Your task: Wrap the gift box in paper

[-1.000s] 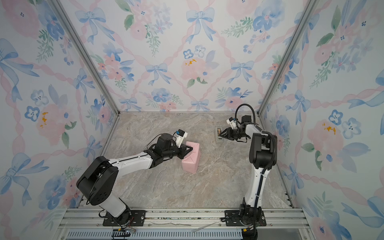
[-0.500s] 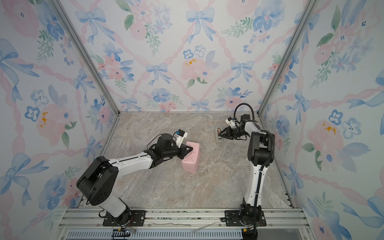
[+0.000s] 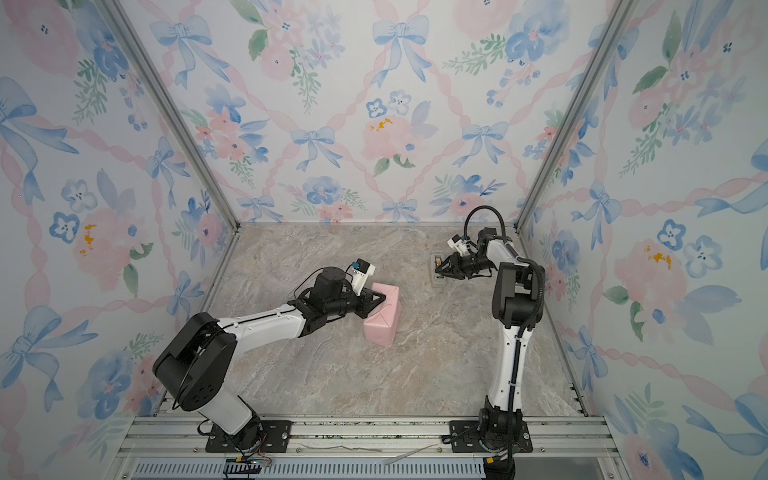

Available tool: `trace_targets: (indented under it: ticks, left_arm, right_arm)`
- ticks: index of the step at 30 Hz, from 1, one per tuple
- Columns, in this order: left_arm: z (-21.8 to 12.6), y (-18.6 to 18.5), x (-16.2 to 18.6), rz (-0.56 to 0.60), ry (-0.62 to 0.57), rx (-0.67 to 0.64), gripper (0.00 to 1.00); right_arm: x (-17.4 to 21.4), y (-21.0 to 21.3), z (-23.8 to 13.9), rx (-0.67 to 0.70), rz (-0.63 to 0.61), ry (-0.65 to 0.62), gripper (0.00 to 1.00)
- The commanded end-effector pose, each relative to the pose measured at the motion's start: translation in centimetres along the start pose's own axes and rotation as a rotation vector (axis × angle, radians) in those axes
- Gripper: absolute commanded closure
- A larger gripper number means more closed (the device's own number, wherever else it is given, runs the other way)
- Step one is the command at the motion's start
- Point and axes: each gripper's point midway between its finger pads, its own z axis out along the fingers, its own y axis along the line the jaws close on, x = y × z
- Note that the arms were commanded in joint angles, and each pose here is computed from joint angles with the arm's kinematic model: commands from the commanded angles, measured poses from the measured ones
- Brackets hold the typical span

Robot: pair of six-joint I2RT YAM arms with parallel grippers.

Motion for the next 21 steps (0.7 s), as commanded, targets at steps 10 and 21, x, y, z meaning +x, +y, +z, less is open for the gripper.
trace_targets:
  ticks: [10,21]
  left_arm:
    - [0.00,0.93,3.34,-0.045,0.107,-0.042,0.94]
    - [-0.12,0.90,3.29,-0.045,0.104,-0.044,0.94]
  right_arm:
    - [1.63,-1.02,1.43,0.016,0.051,0.071,0.69]
    - [1.91,-1.01,1.67,-0.020,0.082,0.083,0.75]
